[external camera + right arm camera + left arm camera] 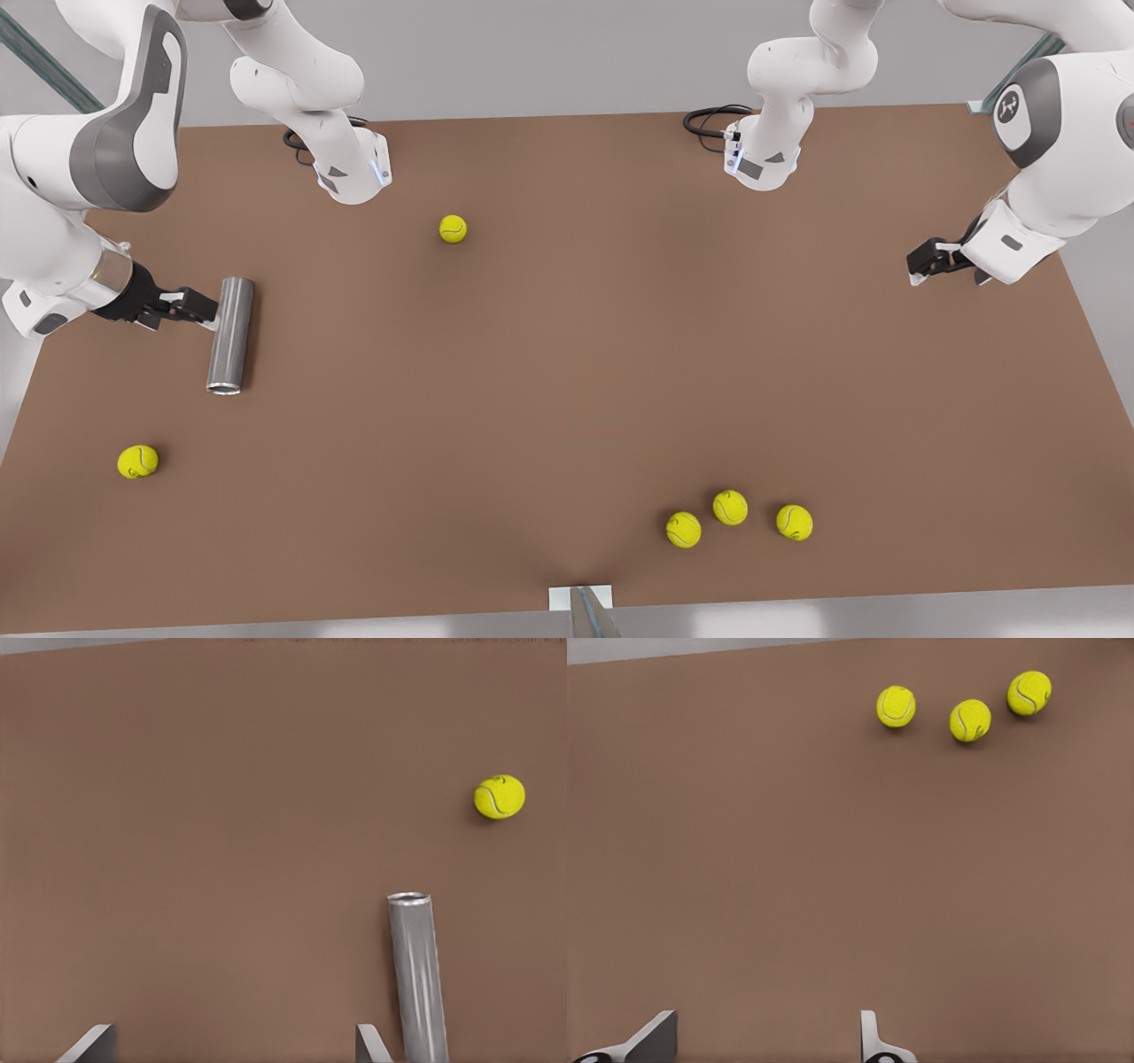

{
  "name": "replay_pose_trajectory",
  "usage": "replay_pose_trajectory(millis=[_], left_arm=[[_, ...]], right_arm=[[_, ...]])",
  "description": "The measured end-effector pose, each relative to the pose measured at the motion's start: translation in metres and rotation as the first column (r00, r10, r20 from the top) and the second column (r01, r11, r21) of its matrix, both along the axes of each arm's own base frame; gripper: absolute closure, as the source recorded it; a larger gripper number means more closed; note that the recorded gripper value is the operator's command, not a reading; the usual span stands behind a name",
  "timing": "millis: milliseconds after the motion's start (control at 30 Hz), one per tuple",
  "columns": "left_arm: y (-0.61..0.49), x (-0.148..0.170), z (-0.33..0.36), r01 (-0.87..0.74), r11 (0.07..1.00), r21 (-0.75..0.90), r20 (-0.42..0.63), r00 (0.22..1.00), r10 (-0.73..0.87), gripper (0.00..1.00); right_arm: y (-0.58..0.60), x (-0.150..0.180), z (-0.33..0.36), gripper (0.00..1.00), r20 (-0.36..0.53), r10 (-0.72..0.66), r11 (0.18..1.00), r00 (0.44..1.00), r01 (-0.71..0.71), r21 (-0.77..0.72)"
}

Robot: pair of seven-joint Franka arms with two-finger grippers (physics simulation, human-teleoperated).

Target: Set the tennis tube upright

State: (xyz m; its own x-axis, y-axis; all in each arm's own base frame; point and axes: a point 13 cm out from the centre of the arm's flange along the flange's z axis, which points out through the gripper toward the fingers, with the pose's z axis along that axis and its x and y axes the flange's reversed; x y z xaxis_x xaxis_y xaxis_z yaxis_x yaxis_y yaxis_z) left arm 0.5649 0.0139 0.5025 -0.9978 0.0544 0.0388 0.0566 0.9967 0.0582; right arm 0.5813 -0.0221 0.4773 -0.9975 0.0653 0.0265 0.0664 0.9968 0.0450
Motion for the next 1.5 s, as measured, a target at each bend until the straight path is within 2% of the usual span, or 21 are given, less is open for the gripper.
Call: replay_pose_trajectory(millis=[67,133,233,300,500,600,733,867,1033,1500], left_arm=[[0.002,0.000,-0.001,-0.003,1.000,0.000,-0.002,1.000,0.003,0.00],[0.005,-0.001,-0.004,-0.006,1.000,0.000,-0.006,1.000,0.006,0.00],[0.007,-0.002,-0.006,-0.009,1.000,0.000,-0.012,1.000,0.009,0.00],[0.007,-0.003,-0.009,-0.008,1.000,-0.001,-0.019,1.000,0.008,0.00],[0.003,-0.001,-0.021,0.003,1.000,-0.001,-0.044,0.999,-0.003,0.00],[0.002,-0.003,-0.026,0.005,1.000,-0.001,-0.057,0.998,-0.005,0.00],[0.001,-0.005,-0.031,0.007,1.000,-0.002,-0.068,0.998,-0.007,0.00],[-0.001,-0.007,-0.034,0.012,1.000,-0.002,-0.078,0.997,-0.013,0.00],[-0.001,-0.008,-0.038,0.013,1.000,-0.003,-0.088,0.996,-0.014,0.00],[-0.004,-0.010,-0.046,0.017,1.000,-0.004,-0.108,0.994,-0.018,0.00]], right_arm=[[0.000,-0.002,-0.007,0.00,-0.015,-0.001,1.000,1.000,0.001,0.000],[-0.006,-0.020,-0.060,0.00,-0.121,-0.011,1.000,0.993,0.012,0.005],[-0.030,-0.063,-0.147,0.00,-0.282,-0.054,0.998,0.958,0.056,-0.001],[-0.048,-0.103,-0.221,0.00,-0.364,-0.092,0.995,0.927,0.098,-0.002],[-0.170,-0.129,-0.324,0.00,-0.351,-0.286,0.955,0.892,0.294,-0.032],[-0.211,-0.132,-0.355,0.00,-0.324,-0.327,0.942,0.888,0.335,-0.031],[-0.202,-0.102,-0.365,0.00,-0.243,-0.270,0.962,0.932,0.271,-0.032],[-0.203,-0.088,-0.365,0.00,-0.190,-0.195,0.981,0.962,0.194,-0.023],[-0.189,-0.122,-0.391,0.00,-0.234,-0.105,0.994,0.966,0.111,0.013],[-0.194,-0.158,-0.409,0.00,-0.254,0.134,0.989,0.958,-0.115,0.090]])
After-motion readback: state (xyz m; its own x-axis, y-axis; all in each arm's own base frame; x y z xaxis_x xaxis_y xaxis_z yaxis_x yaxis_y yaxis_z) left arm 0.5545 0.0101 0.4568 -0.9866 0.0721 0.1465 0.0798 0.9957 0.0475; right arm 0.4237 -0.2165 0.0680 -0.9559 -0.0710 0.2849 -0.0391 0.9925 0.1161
